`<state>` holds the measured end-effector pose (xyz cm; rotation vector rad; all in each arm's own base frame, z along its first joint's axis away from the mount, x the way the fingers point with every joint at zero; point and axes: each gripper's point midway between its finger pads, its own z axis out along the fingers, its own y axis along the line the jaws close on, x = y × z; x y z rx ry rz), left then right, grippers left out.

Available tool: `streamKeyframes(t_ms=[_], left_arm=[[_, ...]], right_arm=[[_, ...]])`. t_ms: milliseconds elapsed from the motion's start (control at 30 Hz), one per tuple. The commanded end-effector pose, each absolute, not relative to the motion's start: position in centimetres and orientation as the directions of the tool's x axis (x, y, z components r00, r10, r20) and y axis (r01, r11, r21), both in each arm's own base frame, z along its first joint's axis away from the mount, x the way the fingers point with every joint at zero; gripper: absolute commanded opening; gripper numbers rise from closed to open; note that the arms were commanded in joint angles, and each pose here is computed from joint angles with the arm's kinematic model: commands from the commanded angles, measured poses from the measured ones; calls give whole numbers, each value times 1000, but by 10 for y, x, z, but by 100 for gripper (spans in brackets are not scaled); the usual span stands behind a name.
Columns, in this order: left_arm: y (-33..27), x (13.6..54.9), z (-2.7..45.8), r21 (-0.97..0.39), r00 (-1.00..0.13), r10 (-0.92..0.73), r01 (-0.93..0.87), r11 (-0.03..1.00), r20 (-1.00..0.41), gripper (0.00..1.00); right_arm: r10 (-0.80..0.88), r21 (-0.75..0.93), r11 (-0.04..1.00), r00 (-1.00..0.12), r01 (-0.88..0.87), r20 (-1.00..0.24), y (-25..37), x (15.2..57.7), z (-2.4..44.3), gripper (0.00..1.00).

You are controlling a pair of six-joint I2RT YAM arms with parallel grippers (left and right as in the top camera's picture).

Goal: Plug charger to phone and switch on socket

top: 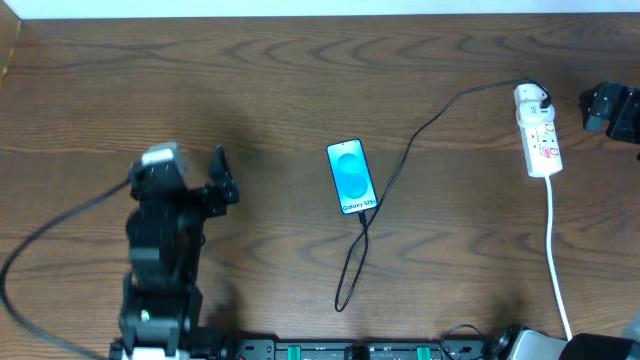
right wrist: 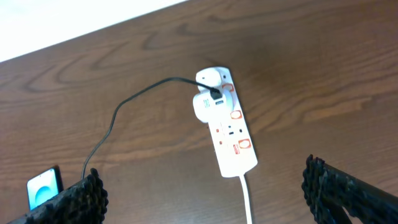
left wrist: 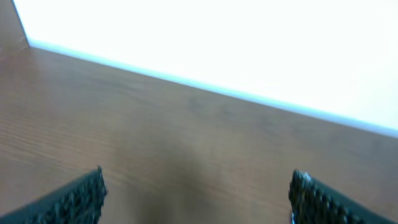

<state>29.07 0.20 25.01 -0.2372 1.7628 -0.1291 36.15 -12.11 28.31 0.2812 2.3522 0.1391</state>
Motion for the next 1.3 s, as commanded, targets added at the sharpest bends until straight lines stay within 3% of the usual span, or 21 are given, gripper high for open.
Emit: streamKeyframes(t_ms=[0, 233, 367, 600, 833, 933, 1267], left_arm=[[11, 280, 250, -213, -78, -220, -94, 973, -972, 94], [20, 258, 242, -231, 143, -219, -78, 970, -965, 94], [23, 252, 220, -233, 169, -217, -81, 969, -961, 94], [27, 250, 188, -215, 73, -207, -116, 970, -976, 94], [10, 247, 155, -21, -79, -24, -36, 999, -997, 94], [10, 244, 137, 4, -153, -1, -33, 999, -988, 94], [10, 244, 137, -8, -151, -13, -33, 999, -989, 94]], right_arm=[[247, 188, 969, -689, 160, -682, -118, 361, 287, 99], [247, 188, 969, -689, 160, -682, -118, 361, 287, 99], [247, 188, 969, -689, 160, -682, -118, 361, 287, 99], [247, 188, 969, -689, 160, -682, -118, 361, 287, 99], [247, 188, 969, -689, 160, -682, -118, 361, 287, 99], [247, 188, 969, -689, 160, -682, -118, 361, 287, 99], [247, 188, 969, -689, 160, -682, -118, 361, 287, 99]])
